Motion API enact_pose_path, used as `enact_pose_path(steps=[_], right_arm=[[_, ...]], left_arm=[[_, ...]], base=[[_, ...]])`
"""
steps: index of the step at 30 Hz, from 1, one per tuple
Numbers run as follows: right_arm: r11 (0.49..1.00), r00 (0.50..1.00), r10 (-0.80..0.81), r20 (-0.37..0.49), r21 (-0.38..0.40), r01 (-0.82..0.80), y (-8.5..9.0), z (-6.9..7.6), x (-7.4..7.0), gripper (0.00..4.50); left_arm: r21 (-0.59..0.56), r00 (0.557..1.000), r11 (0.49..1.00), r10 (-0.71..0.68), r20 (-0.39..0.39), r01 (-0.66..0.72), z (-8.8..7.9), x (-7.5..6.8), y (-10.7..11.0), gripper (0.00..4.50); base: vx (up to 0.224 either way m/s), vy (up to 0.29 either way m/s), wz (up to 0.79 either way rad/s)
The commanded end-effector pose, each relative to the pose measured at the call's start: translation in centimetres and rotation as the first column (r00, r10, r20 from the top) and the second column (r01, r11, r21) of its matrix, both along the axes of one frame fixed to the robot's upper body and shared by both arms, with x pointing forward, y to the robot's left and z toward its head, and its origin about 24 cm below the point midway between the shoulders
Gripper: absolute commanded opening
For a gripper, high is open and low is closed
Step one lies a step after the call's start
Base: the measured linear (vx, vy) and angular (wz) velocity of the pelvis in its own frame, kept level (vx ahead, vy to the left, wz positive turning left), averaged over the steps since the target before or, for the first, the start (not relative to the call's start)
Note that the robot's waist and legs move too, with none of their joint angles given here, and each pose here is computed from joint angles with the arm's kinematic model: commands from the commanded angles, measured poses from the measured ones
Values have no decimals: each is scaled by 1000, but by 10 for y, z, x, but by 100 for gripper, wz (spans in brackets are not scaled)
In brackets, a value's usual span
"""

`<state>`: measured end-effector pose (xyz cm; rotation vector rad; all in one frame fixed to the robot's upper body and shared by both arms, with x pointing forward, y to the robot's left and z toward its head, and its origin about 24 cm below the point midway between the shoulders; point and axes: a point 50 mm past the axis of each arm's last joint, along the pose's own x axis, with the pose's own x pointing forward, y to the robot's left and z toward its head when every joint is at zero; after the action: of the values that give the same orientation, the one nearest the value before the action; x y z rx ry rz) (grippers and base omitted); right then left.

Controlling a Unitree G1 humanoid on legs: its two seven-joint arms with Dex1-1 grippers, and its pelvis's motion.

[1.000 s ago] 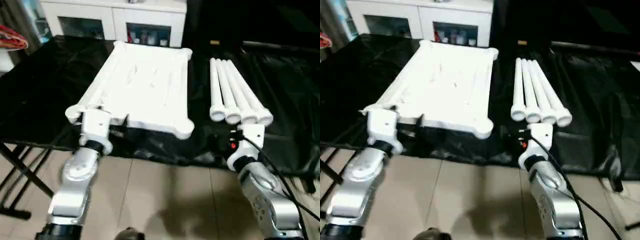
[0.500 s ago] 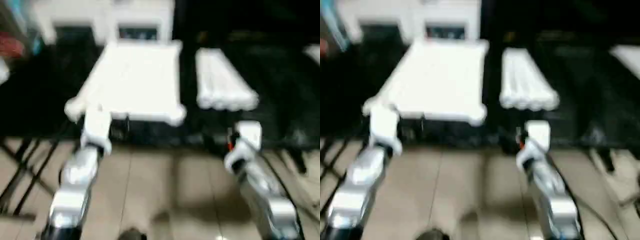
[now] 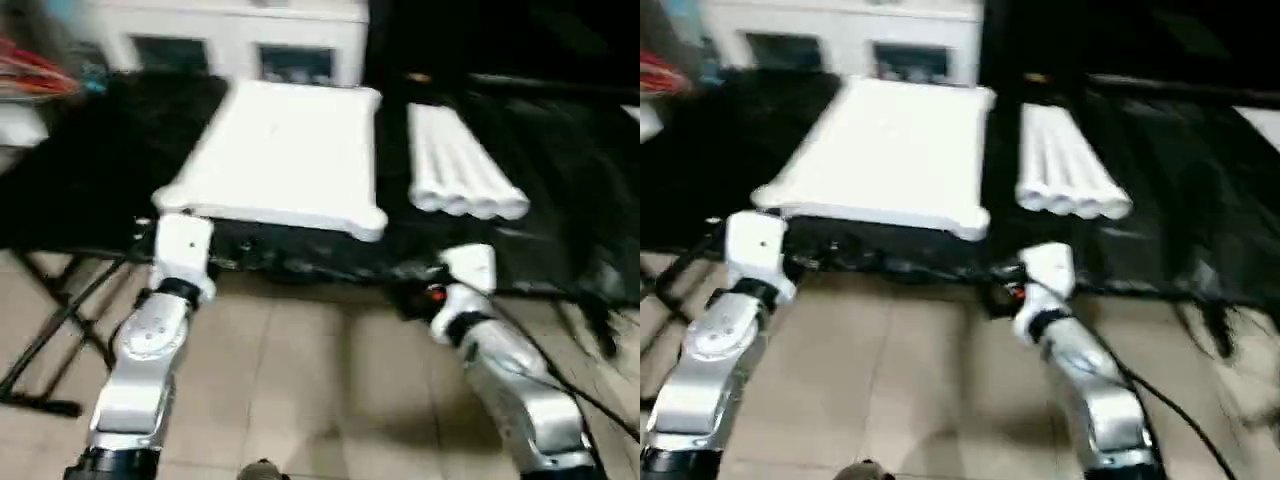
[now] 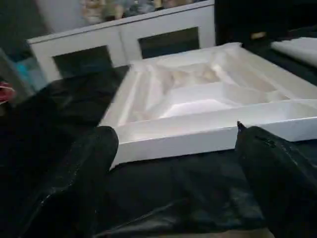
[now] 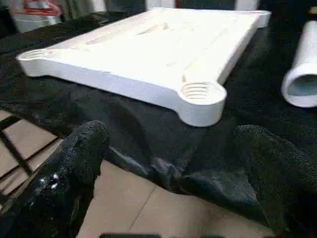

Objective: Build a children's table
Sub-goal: Move to table

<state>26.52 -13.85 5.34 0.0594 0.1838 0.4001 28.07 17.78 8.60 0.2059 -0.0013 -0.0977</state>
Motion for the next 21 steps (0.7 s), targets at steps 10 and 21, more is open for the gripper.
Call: enact_pose_path(steps=[10,21], right_arm=[[996,996,-82,21,40,81,-15,7,3,447],[997,997,-75,36,17,74,-14,10,3,447]], left_arm=[[-12,998,998,-58,-1,58,2,1,-8,433],[-25,997,997,-77,-3,77,3,1,-10,433]], base=[[85,16,-4],[101,1,-3]])
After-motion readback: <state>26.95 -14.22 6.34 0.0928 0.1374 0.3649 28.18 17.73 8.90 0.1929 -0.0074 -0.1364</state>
